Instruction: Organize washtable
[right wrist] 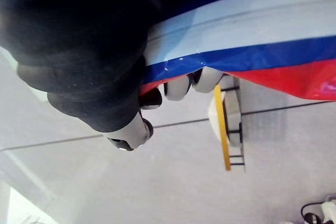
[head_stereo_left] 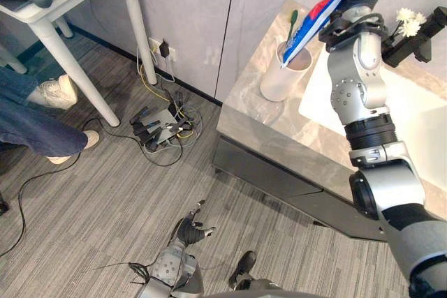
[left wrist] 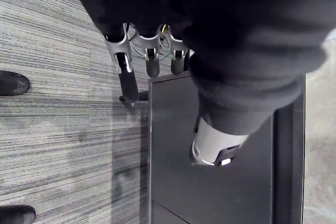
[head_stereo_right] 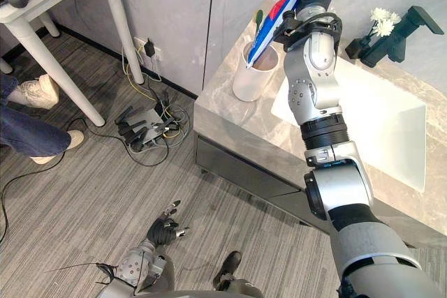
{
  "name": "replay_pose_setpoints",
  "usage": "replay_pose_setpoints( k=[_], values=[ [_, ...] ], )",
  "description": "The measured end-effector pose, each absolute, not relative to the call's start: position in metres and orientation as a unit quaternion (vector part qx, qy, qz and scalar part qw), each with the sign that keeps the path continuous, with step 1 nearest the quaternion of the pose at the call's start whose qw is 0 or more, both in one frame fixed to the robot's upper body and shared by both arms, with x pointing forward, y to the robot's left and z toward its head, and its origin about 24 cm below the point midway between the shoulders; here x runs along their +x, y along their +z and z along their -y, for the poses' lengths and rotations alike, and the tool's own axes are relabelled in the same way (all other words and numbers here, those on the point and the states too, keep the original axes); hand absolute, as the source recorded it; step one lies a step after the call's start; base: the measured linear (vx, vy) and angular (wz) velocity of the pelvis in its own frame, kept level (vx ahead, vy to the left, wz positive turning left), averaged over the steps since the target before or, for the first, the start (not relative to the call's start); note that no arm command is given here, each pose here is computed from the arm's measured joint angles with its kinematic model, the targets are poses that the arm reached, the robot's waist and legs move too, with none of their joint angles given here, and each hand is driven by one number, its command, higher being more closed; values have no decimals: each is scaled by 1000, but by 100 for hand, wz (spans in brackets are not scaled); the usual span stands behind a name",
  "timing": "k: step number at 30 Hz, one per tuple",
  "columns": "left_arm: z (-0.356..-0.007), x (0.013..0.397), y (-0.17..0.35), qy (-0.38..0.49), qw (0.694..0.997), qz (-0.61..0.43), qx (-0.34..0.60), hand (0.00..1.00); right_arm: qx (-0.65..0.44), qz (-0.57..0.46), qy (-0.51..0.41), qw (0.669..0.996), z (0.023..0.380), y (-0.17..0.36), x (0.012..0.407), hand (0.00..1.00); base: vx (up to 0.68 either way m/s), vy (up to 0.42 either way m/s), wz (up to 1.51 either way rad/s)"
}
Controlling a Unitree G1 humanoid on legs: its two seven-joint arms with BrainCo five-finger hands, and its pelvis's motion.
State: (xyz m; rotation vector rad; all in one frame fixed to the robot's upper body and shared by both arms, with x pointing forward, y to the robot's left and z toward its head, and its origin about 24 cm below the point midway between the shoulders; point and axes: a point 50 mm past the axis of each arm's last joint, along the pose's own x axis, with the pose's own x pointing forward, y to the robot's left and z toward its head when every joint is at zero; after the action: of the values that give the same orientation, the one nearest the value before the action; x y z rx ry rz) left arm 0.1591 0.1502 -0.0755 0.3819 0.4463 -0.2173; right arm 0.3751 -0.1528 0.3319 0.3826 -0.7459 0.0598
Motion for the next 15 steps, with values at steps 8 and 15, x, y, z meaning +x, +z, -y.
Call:
replay_pose_setpoints(
  k=[8, 15],
  values=[
    [-151, 155, -78, -100, 953, -231, 170, 0, 188, 365, 26, 911, 153, 338, 375, 100, 0, 0, 0],
    [-153, 154, -80, -99, 951, -238, 170, 0, 193, 356, 8, 914, 158, 341, 380, 100, 0, 0, 0]
  ],
)
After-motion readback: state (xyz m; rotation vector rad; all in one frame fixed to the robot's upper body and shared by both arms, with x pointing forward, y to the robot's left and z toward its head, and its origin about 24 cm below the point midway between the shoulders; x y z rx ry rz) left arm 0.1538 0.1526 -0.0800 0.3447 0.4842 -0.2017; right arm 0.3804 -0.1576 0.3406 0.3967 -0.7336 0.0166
